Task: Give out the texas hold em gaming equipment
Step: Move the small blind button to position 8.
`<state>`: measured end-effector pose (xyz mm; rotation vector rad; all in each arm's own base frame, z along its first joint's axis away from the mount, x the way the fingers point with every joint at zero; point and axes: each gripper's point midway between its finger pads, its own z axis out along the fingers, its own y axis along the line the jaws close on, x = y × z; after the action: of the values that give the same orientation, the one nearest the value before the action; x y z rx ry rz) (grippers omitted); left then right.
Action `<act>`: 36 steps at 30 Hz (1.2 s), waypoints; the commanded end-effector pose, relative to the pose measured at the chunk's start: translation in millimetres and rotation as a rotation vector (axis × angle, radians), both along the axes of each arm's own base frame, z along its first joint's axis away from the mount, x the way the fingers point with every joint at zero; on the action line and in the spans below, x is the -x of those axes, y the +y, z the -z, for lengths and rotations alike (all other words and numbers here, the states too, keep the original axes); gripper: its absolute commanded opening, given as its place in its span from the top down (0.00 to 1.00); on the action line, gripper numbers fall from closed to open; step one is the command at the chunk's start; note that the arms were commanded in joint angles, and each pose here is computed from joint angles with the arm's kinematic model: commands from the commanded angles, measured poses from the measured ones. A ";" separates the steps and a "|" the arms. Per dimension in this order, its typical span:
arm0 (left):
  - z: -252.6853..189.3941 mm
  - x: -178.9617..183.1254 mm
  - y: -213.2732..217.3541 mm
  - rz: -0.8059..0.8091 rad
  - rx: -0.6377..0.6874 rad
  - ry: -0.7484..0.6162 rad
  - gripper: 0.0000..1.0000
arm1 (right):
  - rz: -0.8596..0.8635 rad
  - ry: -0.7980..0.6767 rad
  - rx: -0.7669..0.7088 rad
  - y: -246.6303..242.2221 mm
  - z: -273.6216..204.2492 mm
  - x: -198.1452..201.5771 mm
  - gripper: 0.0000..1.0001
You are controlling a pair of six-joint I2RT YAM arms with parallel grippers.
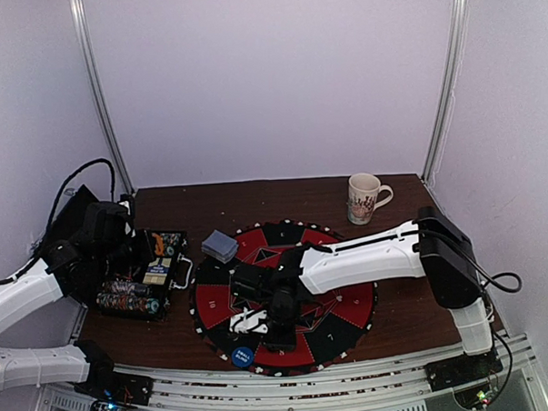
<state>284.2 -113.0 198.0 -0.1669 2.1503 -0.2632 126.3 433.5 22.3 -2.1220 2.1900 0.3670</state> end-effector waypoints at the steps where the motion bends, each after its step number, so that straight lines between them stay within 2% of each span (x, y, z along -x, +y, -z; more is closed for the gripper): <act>1: -10.7 -3.3 0.2 0.002 0.009 -0.030 1.00 | 0.054 0.079 -0.050 13.9 -15.3 2.4 0.96; 3: -12.0 -3.3 0.9 -0.002 0.009 -0.035 1.00 | 0.009 0.083 -0.130 39.0 -28.2 5.1 0.94; 5: -13.1 -2.8 2.3 -0.006 0.011 -0.038 1.00 | 0.017 0.017 -0.150 51.5 -34.1 -5.7 0.96; 9: -13.0 -1.7 2.5 -0.003 0.013 -0.040 1.00 | -0.055 0.099 -0.278 84.6 -36.8 11.3 0.96; 15: -7.9 -1.3 -1.0 0.028 -0.009 -0.026 1.00 | -0.208 0.114 -0.203 109.8 -1.9 37.4 0.97; 18: 0.0 1.7 -3.5 0.045 -0.001 -0.007 1.00 | -0.187 0.095 -0.172 104.7 13.4 36.8 0.99; 24: 11.6 7.9 -0.7 0.038 0.016 0.004 1.00 | -0.093 0.053 -0.094 59.1 31.6 24.7 1.00; 31: 12.1 7.8 -0.3 0.039 0.016 -0.001 1.00 | -0.092 0.093 -0.106 38.6 14.6 31.9 1.00; 36: 11.3 7.0 -1.1 0.045 0.008 -0.002 1.00 | 0.032 0.104 -0.125 28.0 9.8 5.7 1.00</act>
<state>273.8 -112.9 181.1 -0.1239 2.1815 -0.2802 95.5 497.0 23.2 -2.1356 1.9890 0.6908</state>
